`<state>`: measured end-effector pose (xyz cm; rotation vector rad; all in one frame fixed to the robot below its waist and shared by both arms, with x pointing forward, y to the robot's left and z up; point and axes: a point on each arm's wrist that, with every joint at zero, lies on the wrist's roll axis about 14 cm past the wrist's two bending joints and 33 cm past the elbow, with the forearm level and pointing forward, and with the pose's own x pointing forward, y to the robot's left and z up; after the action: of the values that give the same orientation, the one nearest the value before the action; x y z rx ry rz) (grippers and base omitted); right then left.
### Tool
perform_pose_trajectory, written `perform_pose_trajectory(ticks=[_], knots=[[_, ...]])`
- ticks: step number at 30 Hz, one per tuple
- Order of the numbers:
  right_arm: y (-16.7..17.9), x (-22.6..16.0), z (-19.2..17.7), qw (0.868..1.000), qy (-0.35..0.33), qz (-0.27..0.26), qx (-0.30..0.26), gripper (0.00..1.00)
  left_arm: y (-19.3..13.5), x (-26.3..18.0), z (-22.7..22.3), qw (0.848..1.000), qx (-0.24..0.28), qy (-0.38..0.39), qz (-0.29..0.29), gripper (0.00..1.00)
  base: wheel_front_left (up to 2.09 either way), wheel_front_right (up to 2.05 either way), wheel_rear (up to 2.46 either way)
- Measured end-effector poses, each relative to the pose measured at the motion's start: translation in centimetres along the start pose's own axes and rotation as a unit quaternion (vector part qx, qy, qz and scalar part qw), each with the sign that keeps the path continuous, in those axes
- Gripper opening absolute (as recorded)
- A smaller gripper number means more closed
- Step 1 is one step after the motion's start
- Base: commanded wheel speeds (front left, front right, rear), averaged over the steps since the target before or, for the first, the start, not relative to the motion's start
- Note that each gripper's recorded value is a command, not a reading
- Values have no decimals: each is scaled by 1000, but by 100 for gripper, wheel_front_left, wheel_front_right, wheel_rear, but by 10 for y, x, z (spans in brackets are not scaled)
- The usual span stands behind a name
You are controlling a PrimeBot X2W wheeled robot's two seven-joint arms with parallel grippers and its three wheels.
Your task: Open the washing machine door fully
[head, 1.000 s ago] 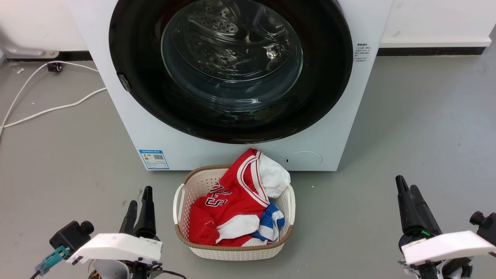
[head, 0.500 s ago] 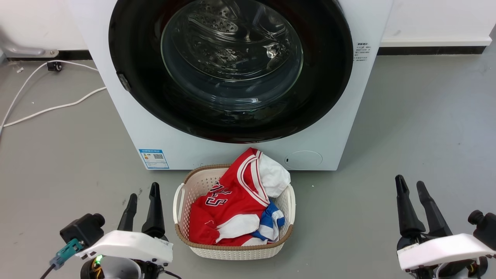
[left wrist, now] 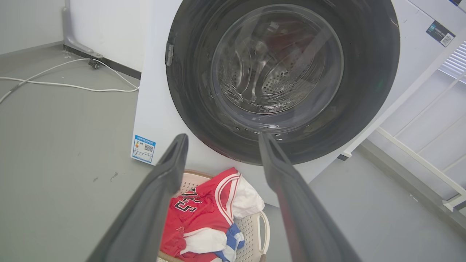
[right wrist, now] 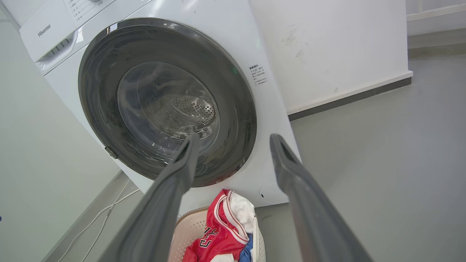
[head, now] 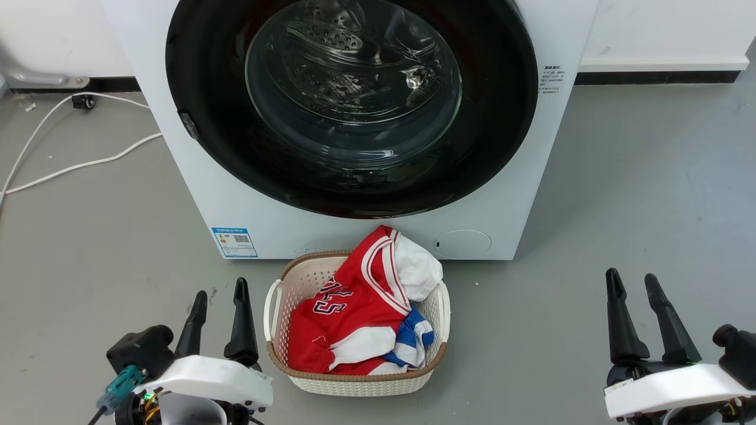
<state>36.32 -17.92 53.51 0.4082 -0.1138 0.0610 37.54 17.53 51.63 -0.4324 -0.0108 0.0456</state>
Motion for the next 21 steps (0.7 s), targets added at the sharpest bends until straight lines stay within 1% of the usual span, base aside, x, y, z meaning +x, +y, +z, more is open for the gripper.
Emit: perform_pose_trajectory(ticks=[9, 21], knots=[[4, 0, 9, 999, -18, 8, -32, 100, -1, -3, 1, 999, 45, -10, -5, 100, 0, 0, 0], [4, -4, 9, 997, -23, 11, -66, 100, -5, -5, 4, 994, 101, -29, -14, 100, 0, 0, 0]])
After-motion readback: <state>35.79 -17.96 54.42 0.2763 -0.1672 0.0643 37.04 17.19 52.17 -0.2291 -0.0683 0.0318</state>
